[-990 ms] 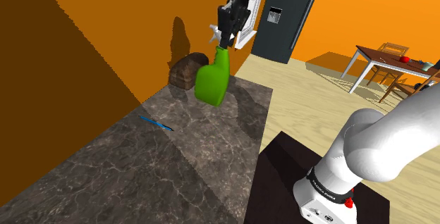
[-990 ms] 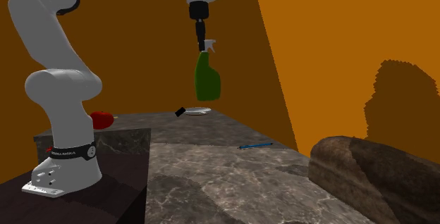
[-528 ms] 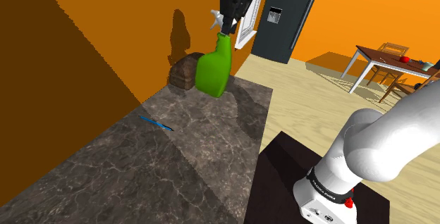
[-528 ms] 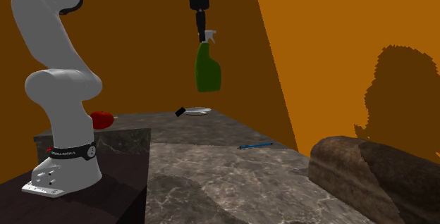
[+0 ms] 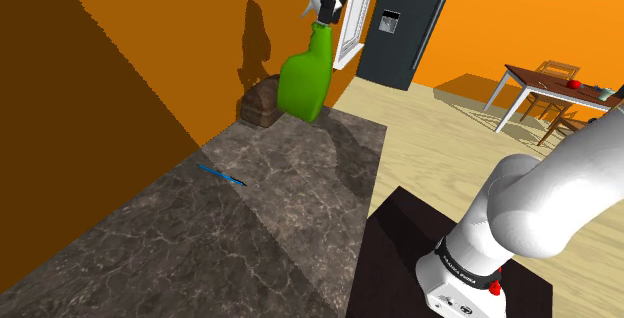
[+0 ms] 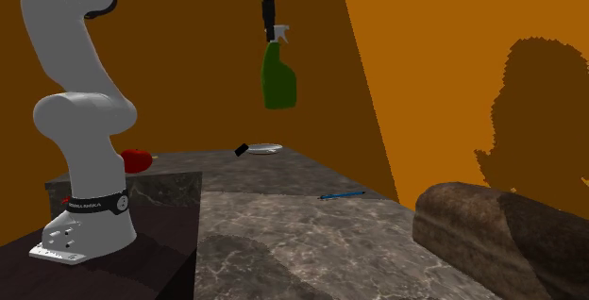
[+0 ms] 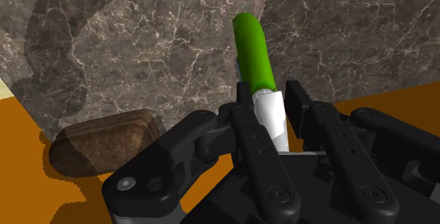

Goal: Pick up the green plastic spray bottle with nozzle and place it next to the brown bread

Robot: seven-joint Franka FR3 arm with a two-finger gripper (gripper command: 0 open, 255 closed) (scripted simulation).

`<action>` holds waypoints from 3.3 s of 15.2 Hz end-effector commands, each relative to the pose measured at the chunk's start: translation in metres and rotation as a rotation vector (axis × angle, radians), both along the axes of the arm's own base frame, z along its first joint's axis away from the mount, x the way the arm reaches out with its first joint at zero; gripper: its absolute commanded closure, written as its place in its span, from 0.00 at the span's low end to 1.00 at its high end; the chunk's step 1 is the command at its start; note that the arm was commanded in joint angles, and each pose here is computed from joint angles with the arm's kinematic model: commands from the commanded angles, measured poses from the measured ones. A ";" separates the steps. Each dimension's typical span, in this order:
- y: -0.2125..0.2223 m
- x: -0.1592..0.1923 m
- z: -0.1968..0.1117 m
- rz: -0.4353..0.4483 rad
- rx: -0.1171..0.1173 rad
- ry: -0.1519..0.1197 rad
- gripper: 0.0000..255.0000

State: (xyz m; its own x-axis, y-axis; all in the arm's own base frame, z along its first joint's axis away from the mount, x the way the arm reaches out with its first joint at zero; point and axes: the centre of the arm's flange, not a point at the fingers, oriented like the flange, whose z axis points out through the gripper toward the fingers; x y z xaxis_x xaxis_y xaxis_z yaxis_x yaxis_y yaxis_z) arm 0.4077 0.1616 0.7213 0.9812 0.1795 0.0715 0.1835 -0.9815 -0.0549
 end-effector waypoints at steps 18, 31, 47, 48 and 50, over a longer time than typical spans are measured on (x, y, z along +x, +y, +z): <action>-0.099 0.175 -0.047 0.000 0.000 0.000 1.00; -0.140 0.248 -0.104 0.000 0.000 0.000 1.00; -0.140 0.248 -0.188 0.000 0.000 0.000 1.00; -0.140 0.248 -0.194 0.000 0.000 0.000 1.00; -0.140 0.248 -0.204 0.000 0.000 0.000 1.00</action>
State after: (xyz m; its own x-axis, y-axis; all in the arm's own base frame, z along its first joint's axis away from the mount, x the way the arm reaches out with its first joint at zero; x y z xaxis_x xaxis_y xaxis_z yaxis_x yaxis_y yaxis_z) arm 0.6557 0.0223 0.5215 0.9813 0.1794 0.0704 0.1834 -0.9815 -0.0550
